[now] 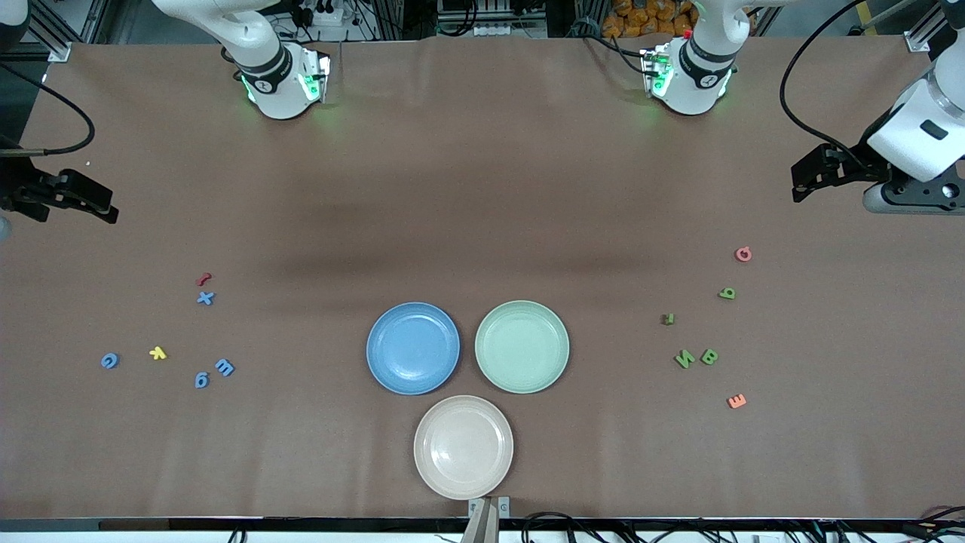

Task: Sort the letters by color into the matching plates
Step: 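Move the left gripper to the green letters while the right gripper reaches blue letters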

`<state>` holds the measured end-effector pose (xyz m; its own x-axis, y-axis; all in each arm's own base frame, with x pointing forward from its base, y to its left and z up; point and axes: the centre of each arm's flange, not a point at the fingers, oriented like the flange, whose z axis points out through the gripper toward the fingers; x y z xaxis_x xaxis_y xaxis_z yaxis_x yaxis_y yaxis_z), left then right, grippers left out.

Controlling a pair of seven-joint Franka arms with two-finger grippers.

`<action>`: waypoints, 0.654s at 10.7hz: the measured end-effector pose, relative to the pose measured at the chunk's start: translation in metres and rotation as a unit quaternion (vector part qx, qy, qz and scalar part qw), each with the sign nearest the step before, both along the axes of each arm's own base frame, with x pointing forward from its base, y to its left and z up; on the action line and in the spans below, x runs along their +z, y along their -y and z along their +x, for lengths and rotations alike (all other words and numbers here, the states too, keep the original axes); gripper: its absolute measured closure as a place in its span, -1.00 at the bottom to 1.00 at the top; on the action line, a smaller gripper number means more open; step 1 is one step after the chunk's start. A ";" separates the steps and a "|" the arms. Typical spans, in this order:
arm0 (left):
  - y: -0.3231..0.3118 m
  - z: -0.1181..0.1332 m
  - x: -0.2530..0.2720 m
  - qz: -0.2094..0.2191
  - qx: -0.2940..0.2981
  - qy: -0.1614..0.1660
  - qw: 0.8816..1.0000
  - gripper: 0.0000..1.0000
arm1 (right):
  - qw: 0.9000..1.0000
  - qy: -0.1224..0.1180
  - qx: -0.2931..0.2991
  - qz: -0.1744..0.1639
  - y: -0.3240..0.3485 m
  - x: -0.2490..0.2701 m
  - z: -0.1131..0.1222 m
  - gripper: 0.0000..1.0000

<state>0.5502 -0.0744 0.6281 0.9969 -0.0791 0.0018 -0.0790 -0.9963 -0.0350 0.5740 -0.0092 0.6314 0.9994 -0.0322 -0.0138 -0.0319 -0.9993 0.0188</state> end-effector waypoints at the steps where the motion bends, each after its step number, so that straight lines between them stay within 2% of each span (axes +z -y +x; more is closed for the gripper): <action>1: 0.000 0.000 0.000 0.000 0.000 0.000 1.000 -1.00 | 1.000 0.000 0.000 0.000 0.000 0.000 0.000 -1.00; 7: 0.005 0.002 -0.008 -0.013 -0.001 -0.009 1.000 -1.00 | 1.000 -0.001 0.001 -0.001 -0.002 -0.004 0.003 -1.00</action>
